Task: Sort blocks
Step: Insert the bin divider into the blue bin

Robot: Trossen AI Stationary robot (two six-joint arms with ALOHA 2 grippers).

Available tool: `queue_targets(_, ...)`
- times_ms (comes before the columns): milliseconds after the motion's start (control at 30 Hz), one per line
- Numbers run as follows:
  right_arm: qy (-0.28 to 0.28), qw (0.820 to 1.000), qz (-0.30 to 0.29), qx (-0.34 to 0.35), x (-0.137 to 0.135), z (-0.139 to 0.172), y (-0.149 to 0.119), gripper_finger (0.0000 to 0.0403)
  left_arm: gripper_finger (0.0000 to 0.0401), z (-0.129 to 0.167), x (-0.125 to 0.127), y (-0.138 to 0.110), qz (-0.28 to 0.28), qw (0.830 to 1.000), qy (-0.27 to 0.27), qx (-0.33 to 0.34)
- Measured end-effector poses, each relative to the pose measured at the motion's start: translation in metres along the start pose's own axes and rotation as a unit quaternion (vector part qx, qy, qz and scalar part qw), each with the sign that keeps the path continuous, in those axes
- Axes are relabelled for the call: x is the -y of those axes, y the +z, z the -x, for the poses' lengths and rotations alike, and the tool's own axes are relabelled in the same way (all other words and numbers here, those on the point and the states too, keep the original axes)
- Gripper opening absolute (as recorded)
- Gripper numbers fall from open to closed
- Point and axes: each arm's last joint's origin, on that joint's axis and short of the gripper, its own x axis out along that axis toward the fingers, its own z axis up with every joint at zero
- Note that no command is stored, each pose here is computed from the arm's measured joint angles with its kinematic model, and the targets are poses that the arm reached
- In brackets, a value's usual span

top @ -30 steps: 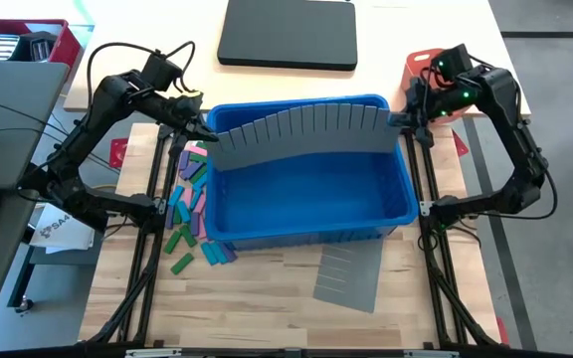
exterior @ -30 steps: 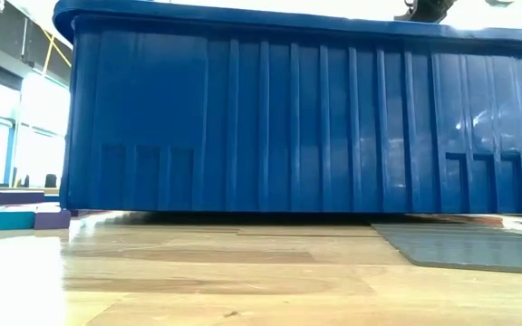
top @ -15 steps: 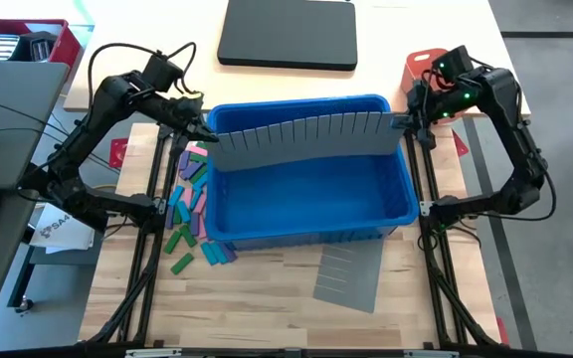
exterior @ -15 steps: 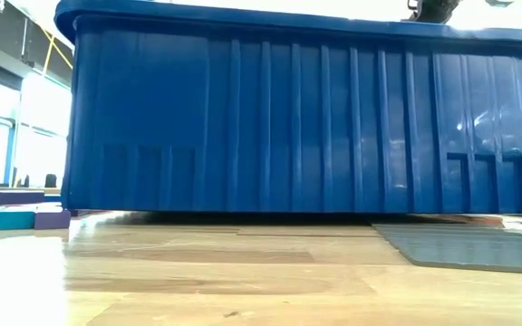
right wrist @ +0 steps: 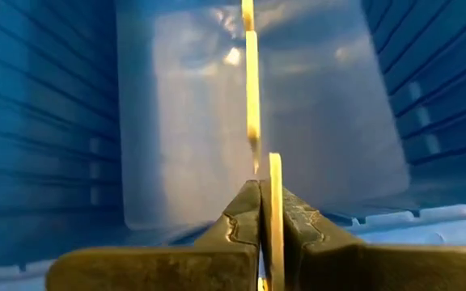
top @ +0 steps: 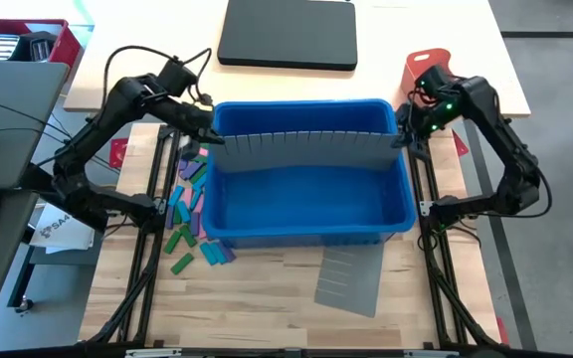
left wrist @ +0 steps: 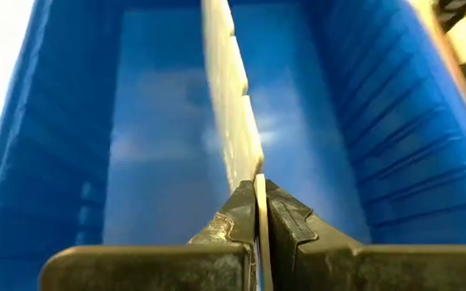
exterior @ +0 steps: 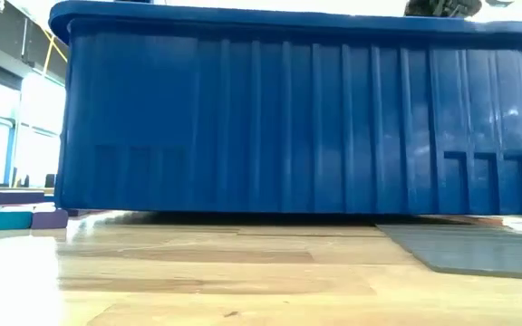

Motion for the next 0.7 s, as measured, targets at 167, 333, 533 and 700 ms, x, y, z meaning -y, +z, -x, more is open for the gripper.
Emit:
queue_targets(167,0.009,1.000,-0.019,-0.015,0.003,-0.010,-0.005,0.0003,0.0001,-0.020,-0.006,0.001,0.022,0.999,-0.022,-0.045)
queue_targets(333,-0.014,0.998,-0.054,-0.019,0.006,-0.010,-0.005,0.0016,0.0029,-0.033,-0.012,0.000,0.040,0.994,-0.002,-0.099)
queue_targets(533,-0.036,0.996,-0.085,-0.016,0.005,-0.002,-0.001,0.0090,0.0110,-0.023,-0.014,0.002,0.051,0.992,0.044,-0.110)
queue_targets(700,-0.071,0.996,-0.052,0.022,0.000,0.019,0.010,0.0147,0.0157,-0.001,-0.007,0.013,0.040,0.994,0.070,-0.071)
